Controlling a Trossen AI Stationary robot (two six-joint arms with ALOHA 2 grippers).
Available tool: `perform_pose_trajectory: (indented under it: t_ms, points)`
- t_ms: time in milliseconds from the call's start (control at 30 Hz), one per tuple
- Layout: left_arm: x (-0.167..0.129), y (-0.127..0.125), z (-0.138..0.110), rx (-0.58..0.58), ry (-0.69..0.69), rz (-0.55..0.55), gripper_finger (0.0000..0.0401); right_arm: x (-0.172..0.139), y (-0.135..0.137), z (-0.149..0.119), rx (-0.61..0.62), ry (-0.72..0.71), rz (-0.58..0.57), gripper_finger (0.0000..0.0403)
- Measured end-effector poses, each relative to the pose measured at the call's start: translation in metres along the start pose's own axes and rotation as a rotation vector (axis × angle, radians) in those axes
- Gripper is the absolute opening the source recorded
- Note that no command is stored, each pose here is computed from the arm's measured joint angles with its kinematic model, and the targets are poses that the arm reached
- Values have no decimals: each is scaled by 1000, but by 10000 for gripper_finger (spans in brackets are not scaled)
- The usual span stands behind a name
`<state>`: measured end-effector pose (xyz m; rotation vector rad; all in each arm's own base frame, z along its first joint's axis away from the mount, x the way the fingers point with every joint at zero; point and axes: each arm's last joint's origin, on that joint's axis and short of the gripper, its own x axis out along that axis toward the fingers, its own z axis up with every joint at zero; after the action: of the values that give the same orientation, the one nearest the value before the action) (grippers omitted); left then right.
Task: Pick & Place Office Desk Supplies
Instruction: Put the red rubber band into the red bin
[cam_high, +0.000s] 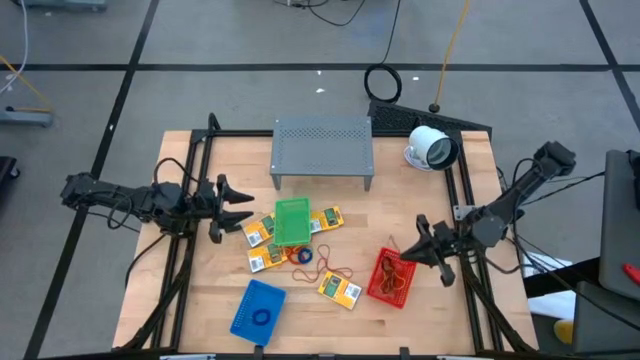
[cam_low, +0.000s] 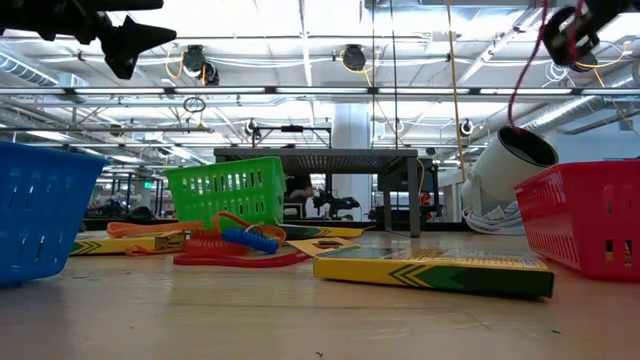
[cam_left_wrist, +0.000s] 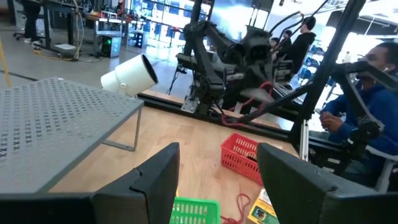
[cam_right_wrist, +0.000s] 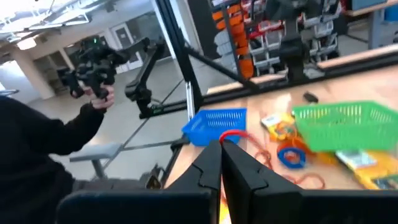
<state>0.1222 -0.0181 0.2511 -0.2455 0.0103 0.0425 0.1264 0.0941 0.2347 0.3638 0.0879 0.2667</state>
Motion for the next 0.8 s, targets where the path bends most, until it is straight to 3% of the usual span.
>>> perform_pose_trajectory:
  t_ms: [200,467,800]
  points:
    - [0,0,0,-27,0,0,225,-8,-11,-28,76,66,32,0]
    - [0,0,1,-49,-7,-1,225,-12,-17,-46,119,76,159,0]
    - [0,1,2,-81,-34,37,225,-16,-31,-77,161,199,120,0]
